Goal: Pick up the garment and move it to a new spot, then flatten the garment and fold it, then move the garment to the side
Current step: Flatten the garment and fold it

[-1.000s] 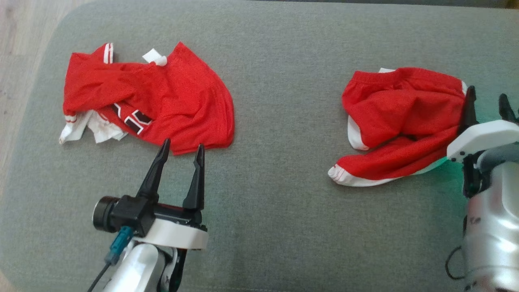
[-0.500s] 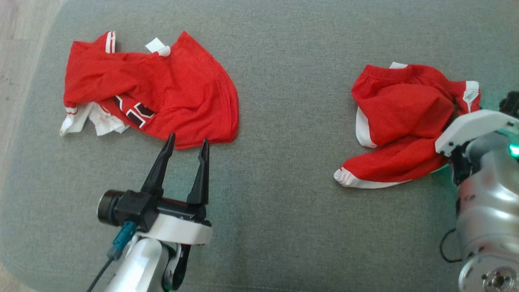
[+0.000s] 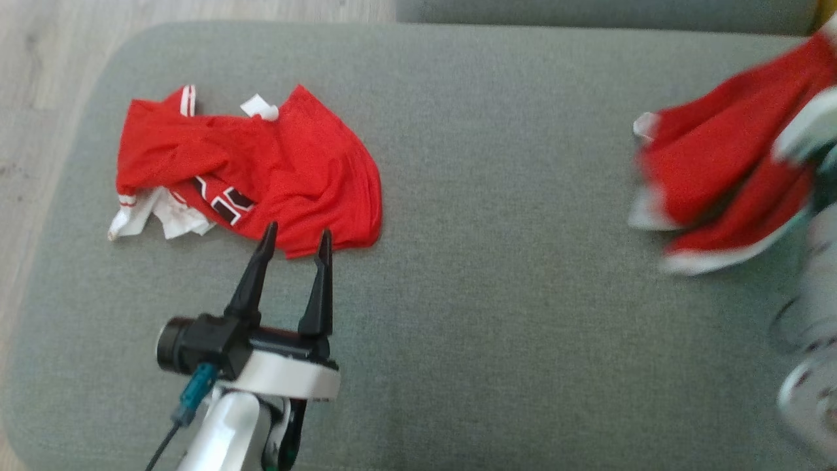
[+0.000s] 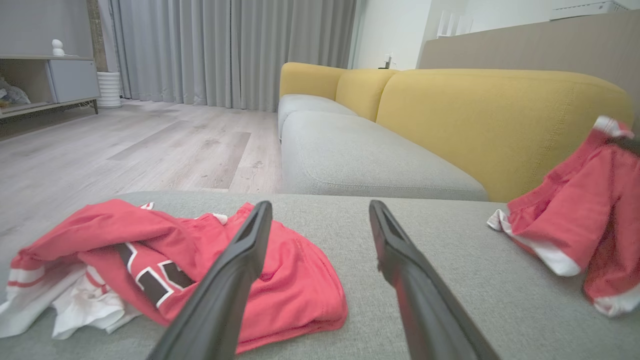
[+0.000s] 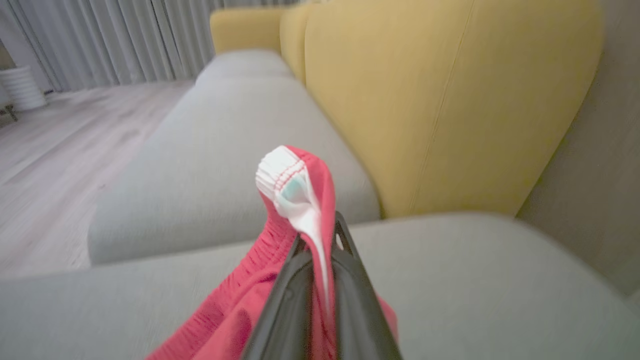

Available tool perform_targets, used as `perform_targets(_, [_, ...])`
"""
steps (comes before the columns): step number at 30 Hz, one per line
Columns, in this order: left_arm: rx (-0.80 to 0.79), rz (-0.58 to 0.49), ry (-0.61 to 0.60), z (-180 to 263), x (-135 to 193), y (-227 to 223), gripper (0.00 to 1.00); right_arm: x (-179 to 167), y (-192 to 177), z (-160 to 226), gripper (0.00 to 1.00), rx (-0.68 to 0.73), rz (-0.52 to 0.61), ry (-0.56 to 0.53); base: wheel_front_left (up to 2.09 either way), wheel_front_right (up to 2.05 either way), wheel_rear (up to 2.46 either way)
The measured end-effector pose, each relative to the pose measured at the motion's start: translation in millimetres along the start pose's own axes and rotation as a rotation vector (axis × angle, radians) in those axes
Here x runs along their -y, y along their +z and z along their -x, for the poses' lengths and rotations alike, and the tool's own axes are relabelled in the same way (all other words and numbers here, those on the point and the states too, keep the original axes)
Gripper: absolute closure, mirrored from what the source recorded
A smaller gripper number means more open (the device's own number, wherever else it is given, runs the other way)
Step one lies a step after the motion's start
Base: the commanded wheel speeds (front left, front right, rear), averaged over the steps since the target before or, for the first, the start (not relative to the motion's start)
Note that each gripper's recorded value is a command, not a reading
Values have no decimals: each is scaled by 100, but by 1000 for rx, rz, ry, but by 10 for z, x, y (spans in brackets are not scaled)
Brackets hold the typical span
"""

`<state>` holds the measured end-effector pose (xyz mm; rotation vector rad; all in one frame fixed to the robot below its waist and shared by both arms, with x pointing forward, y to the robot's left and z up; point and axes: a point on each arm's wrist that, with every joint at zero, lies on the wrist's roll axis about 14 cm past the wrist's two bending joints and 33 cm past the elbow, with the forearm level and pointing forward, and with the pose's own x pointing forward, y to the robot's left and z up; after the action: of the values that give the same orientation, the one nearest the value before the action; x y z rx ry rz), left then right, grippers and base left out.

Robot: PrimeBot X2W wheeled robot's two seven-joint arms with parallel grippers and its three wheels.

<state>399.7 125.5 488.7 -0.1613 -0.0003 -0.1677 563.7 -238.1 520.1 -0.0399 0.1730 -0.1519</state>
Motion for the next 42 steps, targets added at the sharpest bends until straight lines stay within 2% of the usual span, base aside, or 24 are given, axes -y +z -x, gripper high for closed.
perform_targets(3, [2,10,9,109,2,10,0,108,774,-41,100,180,77,-10,0,0,0])
perform_targets(6, [9,20,32,206,-27,31,0,-34,1303,-3,100,300,159,31,0,0,0])
perform_targets(9, [21,16,47,278,-73,67,0,-366,1511,50,100,352,229,115,0,0,0])
perform_targets(13, [24,18,63,339,-107,79,0,-777,1473,108,100,361,292,221,0,0,0])
perform_targets(16, [29,12,62,368,-112,93,0,-1291,1176,211,100,322,356,358,0,0,0])
perform_targets(19, [31,8,69,384,-128,99,0,-1727,438,400,100,183,394,505,0,0,0])
perform_targets(22, [27,12,69,393,-136,88,0,-1859,-487,680,100,-17,431,608,0,0,0])
perform_targets(25, [19,10,71,399,-150,62,0,-1910,-1040,938,100,-121,464,690,0,0,0])
perform_targets(26, [17,8,75,403,-161,57,0,-1979,-1110,1012,38,-125,449,718,0,0,0])
perform_targets(27, [15,8,80,410,-172,49,0,-2078,-1128,1082,0,-114,432,751,0,0,0])
perform_targets(30, [6,10,81,414,-179,22,0,-2377,-1018,1239,0,-61,381,835,0,0,0])
perform_targets(33, [9,13,77,403,-161,28,0,-2491,-808,1245,0,-14,315,848,0,0,0])
perform_targets(39, [27,16,74,374,-149,81,0,-2344,-503,1137,0,50,220,782,0,0,0])
perform_targets(42, [40,19,53,340,-85,122,0,-2016,-242,990,0,108,110,666,0,0,0])
